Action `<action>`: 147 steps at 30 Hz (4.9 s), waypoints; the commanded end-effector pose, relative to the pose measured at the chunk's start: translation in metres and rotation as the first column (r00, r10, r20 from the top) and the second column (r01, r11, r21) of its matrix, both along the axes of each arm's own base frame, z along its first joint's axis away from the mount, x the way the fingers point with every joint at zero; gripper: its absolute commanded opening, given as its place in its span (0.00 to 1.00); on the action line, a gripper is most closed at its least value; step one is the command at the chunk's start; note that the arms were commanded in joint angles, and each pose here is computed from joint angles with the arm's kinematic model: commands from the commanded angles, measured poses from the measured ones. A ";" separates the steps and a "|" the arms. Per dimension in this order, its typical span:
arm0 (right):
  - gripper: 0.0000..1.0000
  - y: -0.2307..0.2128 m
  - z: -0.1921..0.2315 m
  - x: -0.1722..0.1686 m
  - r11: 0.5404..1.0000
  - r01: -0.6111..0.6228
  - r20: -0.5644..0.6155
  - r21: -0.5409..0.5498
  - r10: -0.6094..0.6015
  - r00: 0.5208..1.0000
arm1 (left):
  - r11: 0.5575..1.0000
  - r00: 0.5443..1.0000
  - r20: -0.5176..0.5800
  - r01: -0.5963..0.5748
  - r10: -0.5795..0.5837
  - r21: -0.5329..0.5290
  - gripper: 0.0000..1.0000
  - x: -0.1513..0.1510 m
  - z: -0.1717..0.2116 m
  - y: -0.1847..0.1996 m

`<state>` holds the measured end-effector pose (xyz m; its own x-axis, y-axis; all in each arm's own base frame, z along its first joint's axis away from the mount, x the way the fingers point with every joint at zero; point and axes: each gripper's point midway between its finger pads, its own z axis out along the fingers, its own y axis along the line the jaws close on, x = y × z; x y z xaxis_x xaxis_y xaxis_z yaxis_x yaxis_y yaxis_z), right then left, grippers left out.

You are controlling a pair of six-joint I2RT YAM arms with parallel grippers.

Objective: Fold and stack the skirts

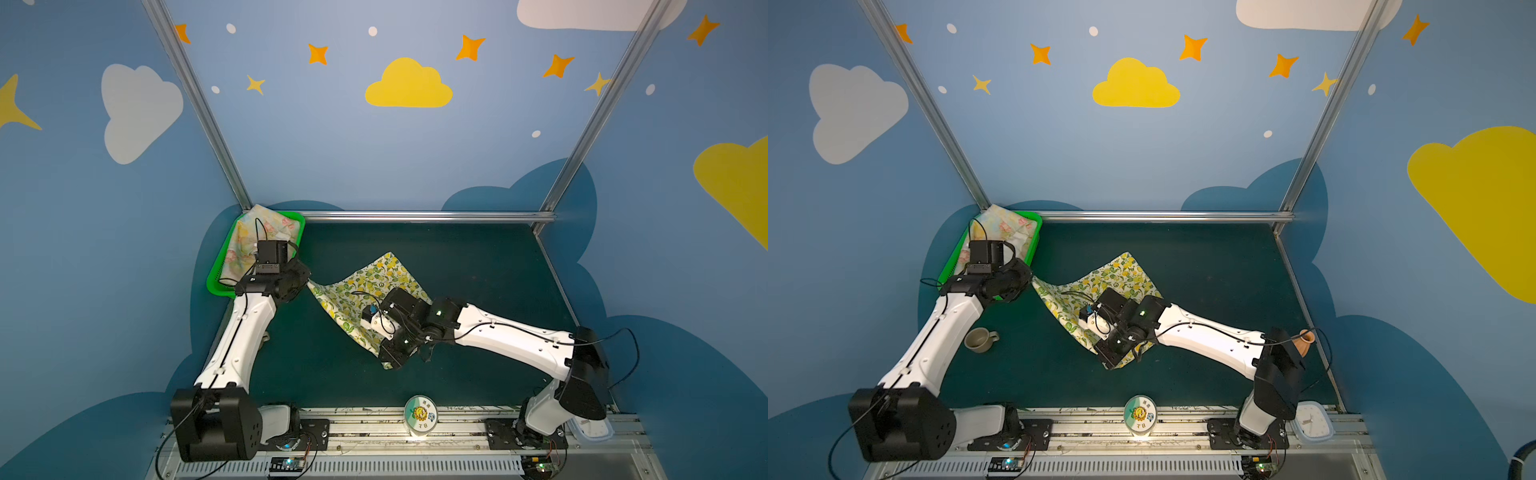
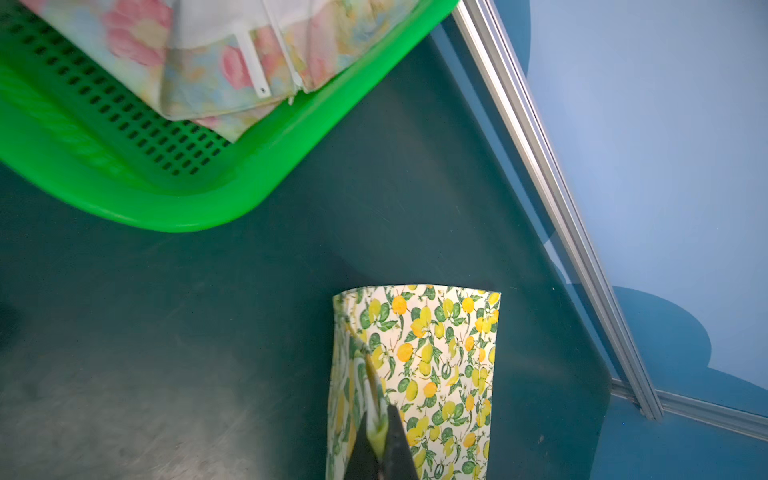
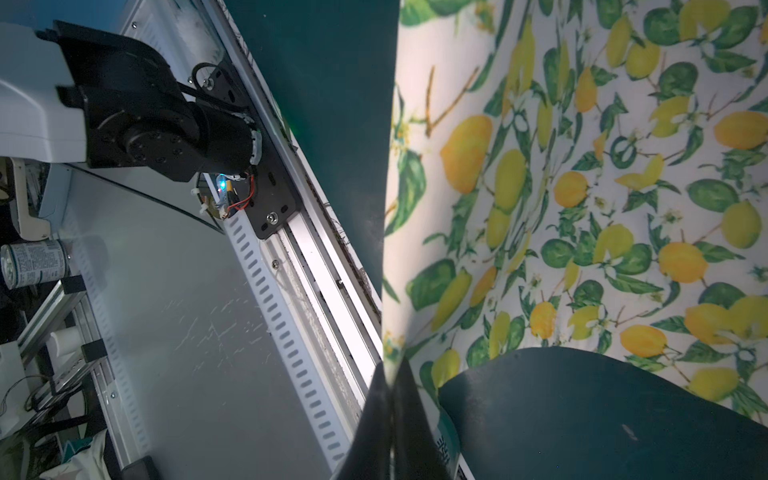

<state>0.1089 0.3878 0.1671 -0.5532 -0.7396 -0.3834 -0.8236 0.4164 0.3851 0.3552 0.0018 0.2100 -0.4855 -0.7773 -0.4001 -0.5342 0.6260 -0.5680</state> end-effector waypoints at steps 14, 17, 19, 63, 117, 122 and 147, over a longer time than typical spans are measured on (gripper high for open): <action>0.00 0.034 0.009 -0.034 0.989 -0.146 -0.020 0.023 0.147 0.989 | 0.993 0.995 0.036 -0.097 0.095 0.062 0.04 -0.044 0.017 0.034; 0.00 0.035 0.008 -0.034 0.988 -0.149 -0.041 0.027 0.150 0.988 | 0.996 0.995 0.054 -0.086 0.084 0.036 0.04 -0.035 0.018 0.030; 0.00 0.035 0.008 -0.031 0.990 -0.137 -0.060 0.035 0.139 0.988 | 0.997 0.995 0.073 -0.071 0.070 0.010 0.04 -0.025 0.020 0.026; 0.00 -0.051 -0.041 0.066 0.962 0.269 -0.260 -0.051 -0.273 0.926 | 0.981 0.977 -0.082 0.196 -0.196 -0.006 0.04 0.162 -0.048 -0.085; 0.00 -0.082 -0.079 0.097 0.920 0.371 -0.339 -0.127 -0.391 0.856 | 0.957 0.950 -0.117 0.291 -0.291 -0.014 0.04 0.224 -0.088 -0.155; 0.00 -0.086 -0.081 0.097 0.917 0.378 -0.348 -0.126 -0.398 0.849 | 0.953 0.946 -0.112 0.304 -0.304 -0.015 0.04 0.228 -0.088 -0.165; 0.00 -0.098 -0.099 0.108 0.898 0.413 -0.408 -0.149 -0.437 0.802 | 0.952 0.939 -0.163 0.305 -0.304 -0.019 0.04 0.245 -0.128 -0.184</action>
<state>0.2415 0.2998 0.0823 -0.9136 -0.3823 -0.1387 -0.3838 0.6974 0.6053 0.5794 -0.1990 0.0807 -0.8063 -0.5437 -0.2331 -0.3867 0.7826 -0.4878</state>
